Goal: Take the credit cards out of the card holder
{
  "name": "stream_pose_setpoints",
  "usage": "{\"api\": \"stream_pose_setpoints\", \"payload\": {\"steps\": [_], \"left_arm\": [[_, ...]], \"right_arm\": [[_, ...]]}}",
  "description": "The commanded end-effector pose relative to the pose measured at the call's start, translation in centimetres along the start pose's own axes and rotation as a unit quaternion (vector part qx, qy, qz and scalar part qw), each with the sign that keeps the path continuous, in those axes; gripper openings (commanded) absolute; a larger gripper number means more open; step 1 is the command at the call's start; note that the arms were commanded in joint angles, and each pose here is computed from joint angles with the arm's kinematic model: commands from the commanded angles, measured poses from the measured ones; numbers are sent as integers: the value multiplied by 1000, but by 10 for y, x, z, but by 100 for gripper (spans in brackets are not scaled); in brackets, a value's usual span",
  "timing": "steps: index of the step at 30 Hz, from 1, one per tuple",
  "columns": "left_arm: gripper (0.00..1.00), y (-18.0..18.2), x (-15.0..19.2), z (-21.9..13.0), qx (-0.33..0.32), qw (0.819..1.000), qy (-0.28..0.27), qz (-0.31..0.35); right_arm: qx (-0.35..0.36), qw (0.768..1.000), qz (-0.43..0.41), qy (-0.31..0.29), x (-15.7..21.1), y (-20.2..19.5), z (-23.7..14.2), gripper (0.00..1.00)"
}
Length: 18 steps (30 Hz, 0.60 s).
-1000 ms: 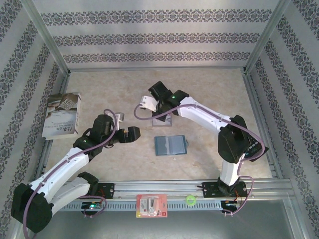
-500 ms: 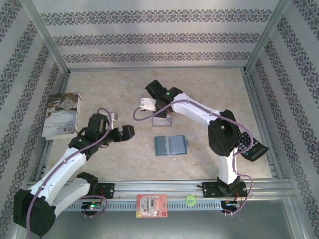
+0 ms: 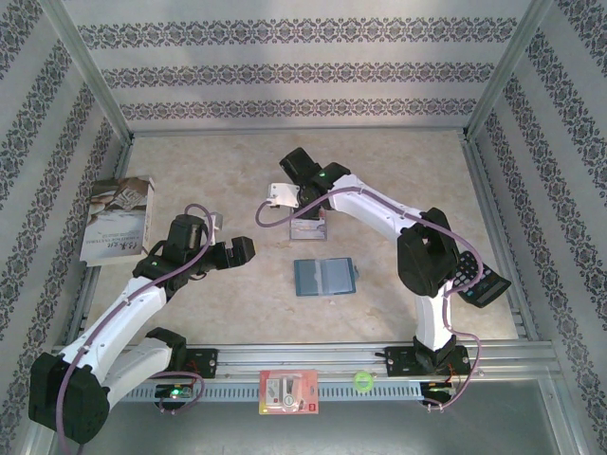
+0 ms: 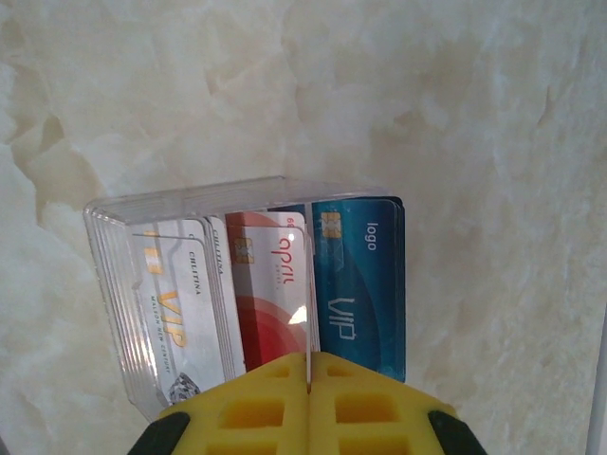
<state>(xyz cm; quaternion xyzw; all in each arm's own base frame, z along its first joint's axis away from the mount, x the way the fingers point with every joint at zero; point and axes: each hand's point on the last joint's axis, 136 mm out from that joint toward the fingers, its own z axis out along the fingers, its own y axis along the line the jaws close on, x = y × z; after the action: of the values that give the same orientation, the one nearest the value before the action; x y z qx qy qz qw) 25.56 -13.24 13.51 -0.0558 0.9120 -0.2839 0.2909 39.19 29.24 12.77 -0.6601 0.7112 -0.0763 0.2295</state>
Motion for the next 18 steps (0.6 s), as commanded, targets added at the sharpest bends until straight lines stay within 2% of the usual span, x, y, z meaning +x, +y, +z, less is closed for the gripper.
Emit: {"api": "stream_pose_setpoints", "payload": {"steps": [1,18], "left_arm": [[100,2,-4,-1,0,1000,-5,2],[100,10,-1,5,-10,1000,2,-5]], "right_arm": [[-13,1000,-2,5,5,4,11,0],[-44,999,3,14,10,14,31,0]]}}
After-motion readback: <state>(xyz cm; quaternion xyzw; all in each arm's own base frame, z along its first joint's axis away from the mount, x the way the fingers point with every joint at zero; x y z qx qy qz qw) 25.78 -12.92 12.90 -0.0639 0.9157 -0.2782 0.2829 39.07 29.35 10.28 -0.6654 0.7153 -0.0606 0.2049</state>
